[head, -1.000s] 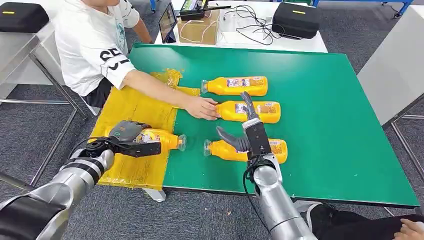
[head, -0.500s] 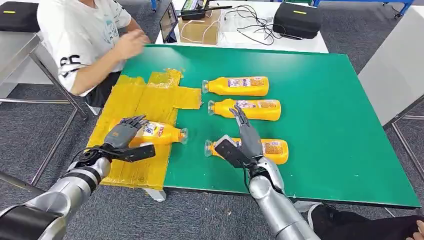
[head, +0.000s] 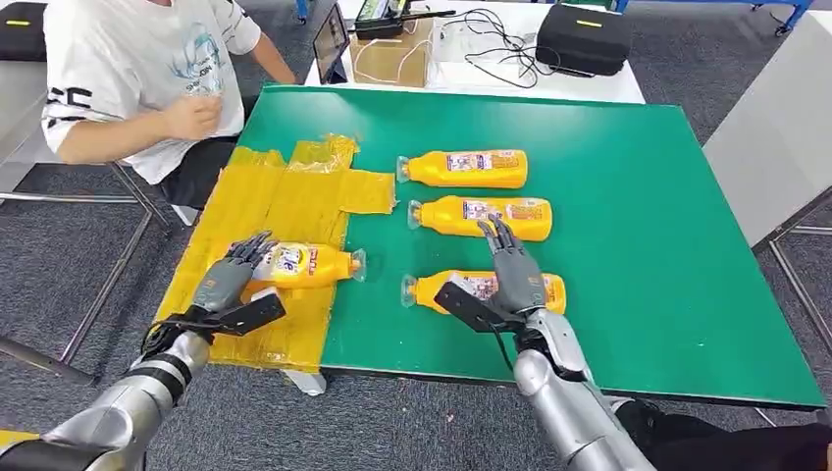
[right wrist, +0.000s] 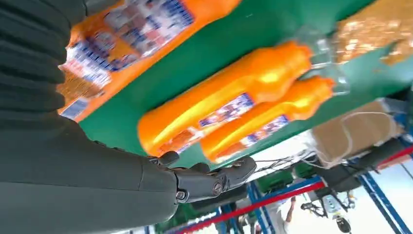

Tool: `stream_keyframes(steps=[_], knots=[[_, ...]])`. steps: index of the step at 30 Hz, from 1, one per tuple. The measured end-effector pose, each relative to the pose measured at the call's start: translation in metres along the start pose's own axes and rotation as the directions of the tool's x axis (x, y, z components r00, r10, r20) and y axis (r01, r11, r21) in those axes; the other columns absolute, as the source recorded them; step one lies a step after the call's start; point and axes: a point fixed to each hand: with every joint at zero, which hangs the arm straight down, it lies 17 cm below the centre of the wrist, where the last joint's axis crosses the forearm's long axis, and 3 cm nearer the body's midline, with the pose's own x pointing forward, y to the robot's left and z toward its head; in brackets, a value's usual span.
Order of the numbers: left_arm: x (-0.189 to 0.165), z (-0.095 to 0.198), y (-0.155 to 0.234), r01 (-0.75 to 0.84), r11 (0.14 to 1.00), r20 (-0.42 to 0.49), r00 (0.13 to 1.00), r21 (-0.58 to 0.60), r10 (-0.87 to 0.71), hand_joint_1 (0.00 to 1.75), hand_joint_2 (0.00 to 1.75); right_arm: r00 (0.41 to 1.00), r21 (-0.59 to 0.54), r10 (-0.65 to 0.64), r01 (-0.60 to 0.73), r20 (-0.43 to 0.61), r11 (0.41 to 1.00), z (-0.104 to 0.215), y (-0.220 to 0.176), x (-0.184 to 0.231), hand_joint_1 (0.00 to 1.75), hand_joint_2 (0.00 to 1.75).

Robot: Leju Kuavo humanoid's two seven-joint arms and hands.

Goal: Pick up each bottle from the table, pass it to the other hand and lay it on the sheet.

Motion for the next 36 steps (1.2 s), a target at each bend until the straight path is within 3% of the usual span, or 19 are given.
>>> stream_keyframes(steps=[7,14,23,27,36], knots=[[-0.006,0.005,0.008,-0.056,0.997,-0.016,0.998,0.048,0.057,0.0,1.75,0.999,0.015,0.053,-0.053,-0.009,0.998,0.001,-0.005,-0.015,0.0,1.75],[0.001,0.006,0.016,-0.268,0.959,-0.005,0.963,0.094,0.269,0.0,1.75,0.995,0.054,0.096,-0.095,-0.019,0.994,0.001,-0.005,-0.026,0.0,1.75],[0.031,-0.001,0.036,-0.683,0.711,0.104,0.729,0.164,0.677,0.0,1.75,0.988,0.221,0.145,-0.13,-0.053,0.967,0.019,0.023,-0.051,0.0,1.75],[0.037,-0.009,0.039,-0.742,0.642,0.113,0.667,0.192,0.737,0.0,1.75,0.979,0.301,0.183,-0.149,-0.088,0.942,0.041,0.04,-0.07,0.0,1.75],[0.063,-0.023,0.035,-0.799,0.575,0.144,0.599,0.174,0.788,0.0,1.75,0.964,0.366,0.247,-0.195,-0.1,0.91,0.05,0.042,-0.091,0.0,1.75]])
